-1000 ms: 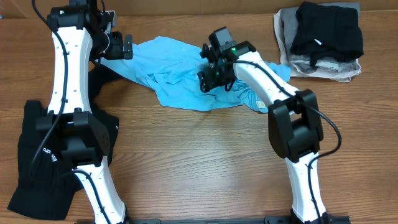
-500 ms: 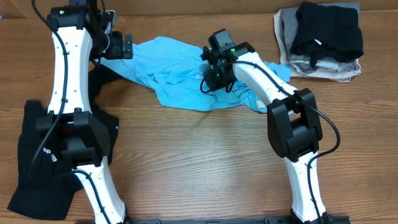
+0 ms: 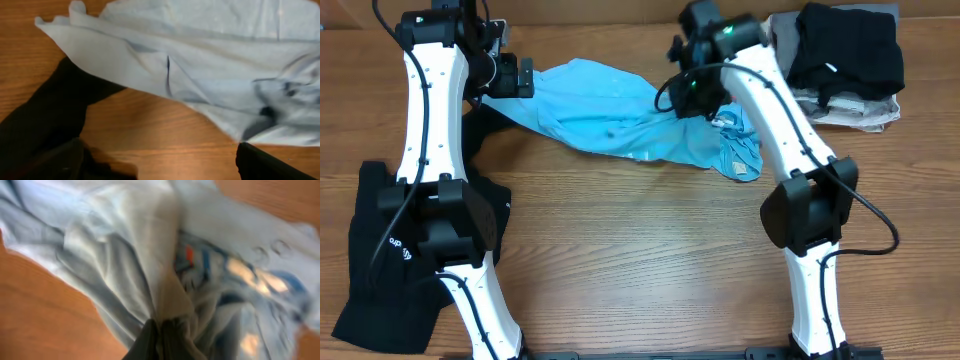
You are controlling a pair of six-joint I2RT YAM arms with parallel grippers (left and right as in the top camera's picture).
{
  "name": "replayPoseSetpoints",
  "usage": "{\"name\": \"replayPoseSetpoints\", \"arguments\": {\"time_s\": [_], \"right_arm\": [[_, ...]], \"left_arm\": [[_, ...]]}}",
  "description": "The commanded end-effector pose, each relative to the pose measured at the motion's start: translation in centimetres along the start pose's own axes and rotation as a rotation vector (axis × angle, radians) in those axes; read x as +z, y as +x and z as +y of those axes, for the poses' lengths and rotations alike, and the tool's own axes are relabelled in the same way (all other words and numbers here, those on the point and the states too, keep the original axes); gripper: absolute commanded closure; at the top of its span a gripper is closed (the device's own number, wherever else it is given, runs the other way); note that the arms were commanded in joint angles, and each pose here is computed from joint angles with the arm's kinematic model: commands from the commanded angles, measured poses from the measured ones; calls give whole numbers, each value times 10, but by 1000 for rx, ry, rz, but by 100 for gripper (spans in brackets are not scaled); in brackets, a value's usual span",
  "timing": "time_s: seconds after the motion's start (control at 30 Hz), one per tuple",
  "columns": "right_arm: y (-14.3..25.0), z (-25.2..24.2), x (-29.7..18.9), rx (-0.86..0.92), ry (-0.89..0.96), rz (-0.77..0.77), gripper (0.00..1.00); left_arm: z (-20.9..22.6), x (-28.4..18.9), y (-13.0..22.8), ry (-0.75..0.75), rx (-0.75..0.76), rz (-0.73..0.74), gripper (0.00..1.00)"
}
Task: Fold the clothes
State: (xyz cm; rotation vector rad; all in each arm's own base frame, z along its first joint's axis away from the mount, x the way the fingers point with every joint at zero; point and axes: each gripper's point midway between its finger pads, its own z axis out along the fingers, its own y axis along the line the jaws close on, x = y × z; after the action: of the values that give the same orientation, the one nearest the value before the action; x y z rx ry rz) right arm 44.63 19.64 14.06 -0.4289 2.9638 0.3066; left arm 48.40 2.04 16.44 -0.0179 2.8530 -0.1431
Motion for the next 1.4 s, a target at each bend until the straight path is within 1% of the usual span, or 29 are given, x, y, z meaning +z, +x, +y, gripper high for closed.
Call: {"name": "replayPoseSetpoints", "arguments": {"time_s": [0.0, 0.03, 0.2, 0.37, 0.53, 0.63, 0.77, 1.0, 1.07, 1.2, 1.37], "right_arm": [[-1, -4, -44, 41, 0, -51, 96], [2, -5, -52, 54, 1, -49, 96], [1, -6, -95, 124, -28, -143, 96], [10, -4, -156, 166, -42, -274, 96], [37, -7, -218, 200, -7, -405, 96], [60, -11, -237, 226, 14, -430, 96], [95, -16, -236, 261, 24, -382, 96], [169, -47, -190, 438, 115, -189, 96], [185, -54, -181, 468, 124, -156, 96], [200, -70, -169, 523, 135, -166, 96], [198, -89, -164, 576, 141, -205, 96]], "left_arm": [[-3, -3, 5, 3, 26, 20, 0], [-3, -3, 8, 4, 30, 31, 0], [-4, -4, 23, 10, 58, 93, 0], [-5, -6, 39, 18, 84, 156, 0], [-6, -8, 50, 26, 82, 201, 0], [-7, -9, 53, 28, 80, 217, 0], [-8, -9, 54, 29, 82, 219, 0], [-9, -9, 57, 39, 83, 230, 1], [-15, -10, 58, 73, 99, 233, 2], [-42, -10, 59, 208, 145, 225, 6], [-68, 10, 59, 223, 207, 224, 7]]}}
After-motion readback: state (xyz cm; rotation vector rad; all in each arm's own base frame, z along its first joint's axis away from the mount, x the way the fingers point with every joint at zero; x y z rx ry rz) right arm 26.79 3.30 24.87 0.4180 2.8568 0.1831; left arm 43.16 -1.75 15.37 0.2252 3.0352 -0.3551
